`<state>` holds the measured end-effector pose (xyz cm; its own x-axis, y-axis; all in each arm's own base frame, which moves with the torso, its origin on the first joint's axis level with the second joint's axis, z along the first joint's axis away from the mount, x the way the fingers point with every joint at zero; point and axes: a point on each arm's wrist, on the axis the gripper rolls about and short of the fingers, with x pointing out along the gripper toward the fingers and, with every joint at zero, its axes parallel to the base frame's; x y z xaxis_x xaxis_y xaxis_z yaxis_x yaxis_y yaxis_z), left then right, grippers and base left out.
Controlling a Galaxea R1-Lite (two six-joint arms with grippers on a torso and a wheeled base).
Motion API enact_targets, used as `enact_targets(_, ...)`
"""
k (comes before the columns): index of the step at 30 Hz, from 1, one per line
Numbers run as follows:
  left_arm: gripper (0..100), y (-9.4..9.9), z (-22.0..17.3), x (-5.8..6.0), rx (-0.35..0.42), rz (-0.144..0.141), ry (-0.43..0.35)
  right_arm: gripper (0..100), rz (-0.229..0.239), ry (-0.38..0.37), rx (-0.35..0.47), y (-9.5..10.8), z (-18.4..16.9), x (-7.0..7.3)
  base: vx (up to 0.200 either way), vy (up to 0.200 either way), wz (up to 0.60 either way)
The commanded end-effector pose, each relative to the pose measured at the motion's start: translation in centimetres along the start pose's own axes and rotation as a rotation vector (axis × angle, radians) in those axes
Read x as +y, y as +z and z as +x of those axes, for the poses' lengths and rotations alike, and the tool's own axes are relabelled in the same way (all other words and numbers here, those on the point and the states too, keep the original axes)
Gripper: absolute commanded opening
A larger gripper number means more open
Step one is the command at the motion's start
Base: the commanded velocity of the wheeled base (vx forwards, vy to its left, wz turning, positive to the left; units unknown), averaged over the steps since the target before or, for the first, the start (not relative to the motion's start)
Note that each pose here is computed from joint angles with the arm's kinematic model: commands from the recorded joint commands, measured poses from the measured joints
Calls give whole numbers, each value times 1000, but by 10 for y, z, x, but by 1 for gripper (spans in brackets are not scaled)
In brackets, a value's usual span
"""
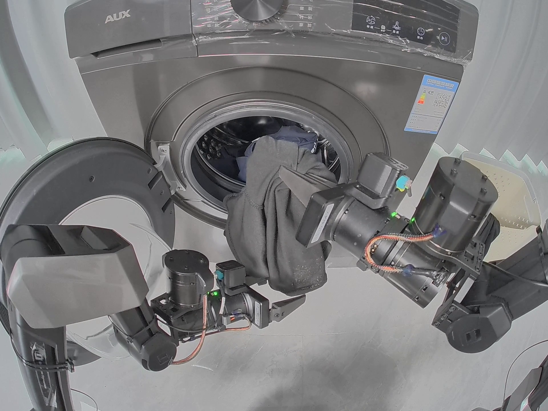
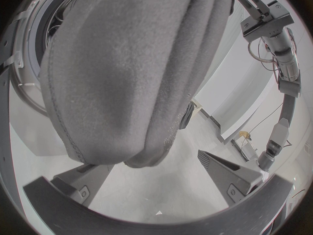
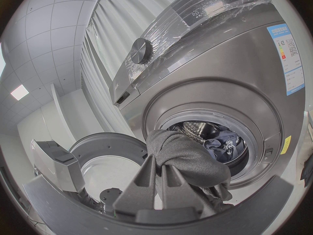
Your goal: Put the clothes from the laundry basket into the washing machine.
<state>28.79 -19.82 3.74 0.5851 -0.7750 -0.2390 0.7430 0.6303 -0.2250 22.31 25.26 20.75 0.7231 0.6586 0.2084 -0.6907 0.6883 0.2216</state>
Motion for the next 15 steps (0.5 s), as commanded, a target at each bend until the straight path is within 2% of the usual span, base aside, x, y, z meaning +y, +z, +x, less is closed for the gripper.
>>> enact_targets(1,100,-5,13,6,-21,5,9,0,3,9,2,0,-1,3,0,0,0)
enact_targets(8,100,-11,19,8,-21,6,28,0,3,12,-7,1,-1,4,0,0,0)
enact_targets(15,100,-1,25,6,-73,25,15,0,3,12,-9,1,-1,4,0,0,0)
